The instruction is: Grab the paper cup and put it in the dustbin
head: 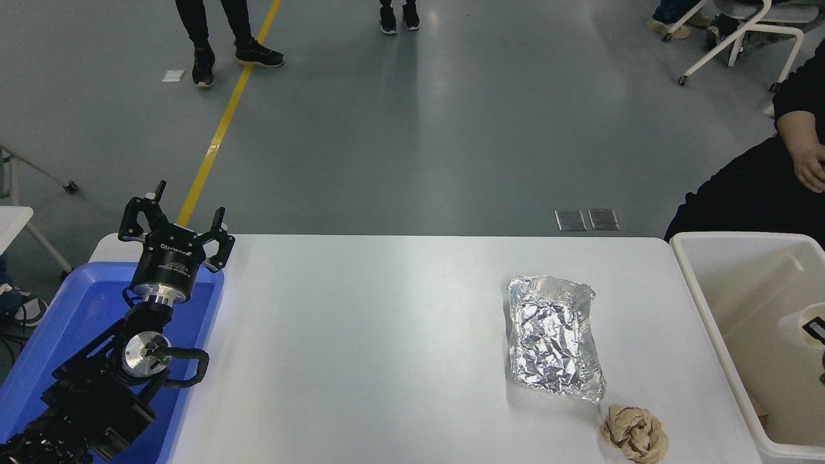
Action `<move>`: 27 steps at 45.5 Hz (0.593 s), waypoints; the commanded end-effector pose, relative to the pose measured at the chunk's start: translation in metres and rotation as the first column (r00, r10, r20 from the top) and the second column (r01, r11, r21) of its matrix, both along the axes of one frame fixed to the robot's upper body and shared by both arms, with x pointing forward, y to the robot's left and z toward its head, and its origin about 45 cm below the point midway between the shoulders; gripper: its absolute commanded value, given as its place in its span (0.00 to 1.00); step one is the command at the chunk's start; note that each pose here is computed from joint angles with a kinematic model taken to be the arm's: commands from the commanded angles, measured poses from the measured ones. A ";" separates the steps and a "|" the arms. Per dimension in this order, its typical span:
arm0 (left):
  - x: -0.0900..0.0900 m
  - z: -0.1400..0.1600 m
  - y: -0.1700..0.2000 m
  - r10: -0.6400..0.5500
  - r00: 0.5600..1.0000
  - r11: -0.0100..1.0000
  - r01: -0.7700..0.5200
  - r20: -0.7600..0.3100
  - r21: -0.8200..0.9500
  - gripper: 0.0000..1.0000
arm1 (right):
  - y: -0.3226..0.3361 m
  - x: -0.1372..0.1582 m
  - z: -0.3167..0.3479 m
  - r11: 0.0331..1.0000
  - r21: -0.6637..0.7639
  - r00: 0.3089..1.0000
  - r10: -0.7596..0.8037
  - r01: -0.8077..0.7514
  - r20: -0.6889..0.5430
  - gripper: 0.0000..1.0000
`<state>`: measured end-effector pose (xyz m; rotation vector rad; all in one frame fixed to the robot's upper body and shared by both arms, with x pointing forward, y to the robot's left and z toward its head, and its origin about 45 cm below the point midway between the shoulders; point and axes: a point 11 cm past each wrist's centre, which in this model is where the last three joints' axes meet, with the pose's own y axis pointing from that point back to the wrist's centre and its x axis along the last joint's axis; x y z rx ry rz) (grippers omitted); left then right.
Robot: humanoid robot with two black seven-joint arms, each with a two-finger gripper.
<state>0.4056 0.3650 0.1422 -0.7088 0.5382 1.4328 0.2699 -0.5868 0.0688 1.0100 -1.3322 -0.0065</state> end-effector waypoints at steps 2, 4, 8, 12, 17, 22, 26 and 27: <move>0.000 0.000 0.000 0.000 1.000 1.000 0.000 -0.001 0.000 0.98 | 0.007 -0.007 -0.012 1.000 0.014 1.000 -0.009 0.009 -0.007 0.00; 0.000 0.000 0.000 -0.001 1.000 1.000 0.001 0.002 0.000 0.98 | 0.008 -0.006 -0.011 1.000 0.016 1.000 -0.009 0.009 -0.003 0.00; 0.000 0.000 0.000 -0.001 1.000 1.000 0.001 0.002 0.000 0.98 | 0.007 -0.006 -0.011 0.999 0.025 1.000 -0.022 0.022 0.007 0.45; 0.000 0.001 -0.001 -0.002 1.000 1.000 0.002 0.003 -0.001 0.98 | 0.007 -0.004 -0.010 0.999 0.025 1.000 -0.022 0.021 0.014 0.86; 0.000 0.000 0.000 -0.001 1.000 1.000 0.001 0.000 0.000 0.98 | 0.011 -0.001 -0.010 0.999 0.038 1.000 -0.019 0.018 0.016 1.00; 0.000 0.000 0.000 -0.001 1.000 1.000 0.001 0.002 0.000 0.98 | 0.018 0.000 -0.016 0.998 0.057 1.000 -0.010 0.009 0.005 1.00; 0.000 0.000 0.000 -0.001 1.000 1.000 0.001 0.002 0.000 0.98 | 0.017 0.011 -0.007 0.999 0.048 1.000 0.002 -0.003 0.024 1.00; 0.000 0.000 0.000 0.000 1.000 1.000 0.000 -0.001 0.000 0.98 | 0.018 0.018 -0.002 0.999 0.049 0.999 0.006 -0.008 0.039 1.00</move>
